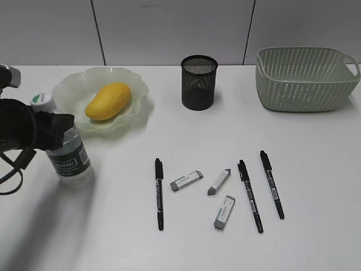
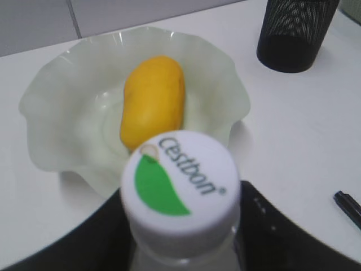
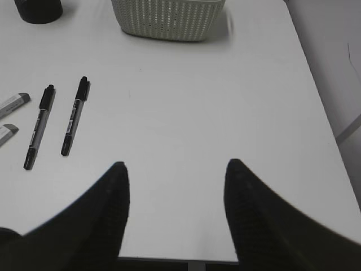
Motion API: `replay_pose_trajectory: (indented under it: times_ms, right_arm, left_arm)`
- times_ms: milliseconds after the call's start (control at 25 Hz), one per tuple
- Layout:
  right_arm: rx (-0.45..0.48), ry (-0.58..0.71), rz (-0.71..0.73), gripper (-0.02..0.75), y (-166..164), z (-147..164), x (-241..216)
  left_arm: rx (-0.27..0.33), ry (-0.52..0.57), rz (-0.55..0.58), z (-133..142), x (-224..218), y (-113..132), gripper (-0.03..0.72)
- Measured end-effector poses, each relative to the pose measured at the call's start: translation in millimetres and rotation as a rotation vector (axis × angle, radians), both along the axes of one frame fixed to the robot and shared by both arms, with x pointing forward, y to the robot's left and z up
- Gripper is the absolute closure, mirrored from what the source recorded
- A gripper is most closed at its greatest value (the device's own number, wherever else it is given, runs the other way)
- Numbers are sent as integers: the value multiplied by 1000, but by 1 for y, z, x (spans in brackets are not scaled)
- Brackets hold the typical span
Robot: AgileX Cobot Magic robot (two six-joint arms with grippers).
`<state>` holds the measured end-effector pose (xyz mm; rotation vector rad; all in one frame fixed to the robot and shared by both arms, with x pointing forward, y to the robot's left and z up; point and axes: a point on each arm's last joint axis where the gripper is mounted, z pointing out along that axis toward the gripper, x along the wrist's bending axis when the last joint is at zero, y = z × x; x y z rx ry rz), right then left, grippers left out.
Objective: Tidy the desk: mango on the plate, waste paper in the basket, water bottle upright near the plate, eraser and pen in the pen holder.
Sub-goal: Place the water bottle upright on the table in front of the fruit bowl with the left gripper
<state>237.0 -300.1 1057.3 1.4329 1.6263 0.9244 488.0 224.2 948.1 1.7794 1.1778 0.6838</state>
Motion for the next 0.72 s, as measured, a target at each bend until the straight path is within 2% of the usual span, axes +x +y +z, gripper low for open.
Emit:
replay_pose_trajectory:
  times_ms: [240,520,720]
  right_arm:
    - [0,0,0,302,0,0,0]
    - [0,0,0,302,0,0,0]
    - [0,0,0,302,0,0,0]
  left_arm:
    - [-25,-31,-17,-4,5,-3,309]
    - [-26,-59,-16,6,2,-2,80]
    - [-46,-166,-22,35,-6,-1,43]
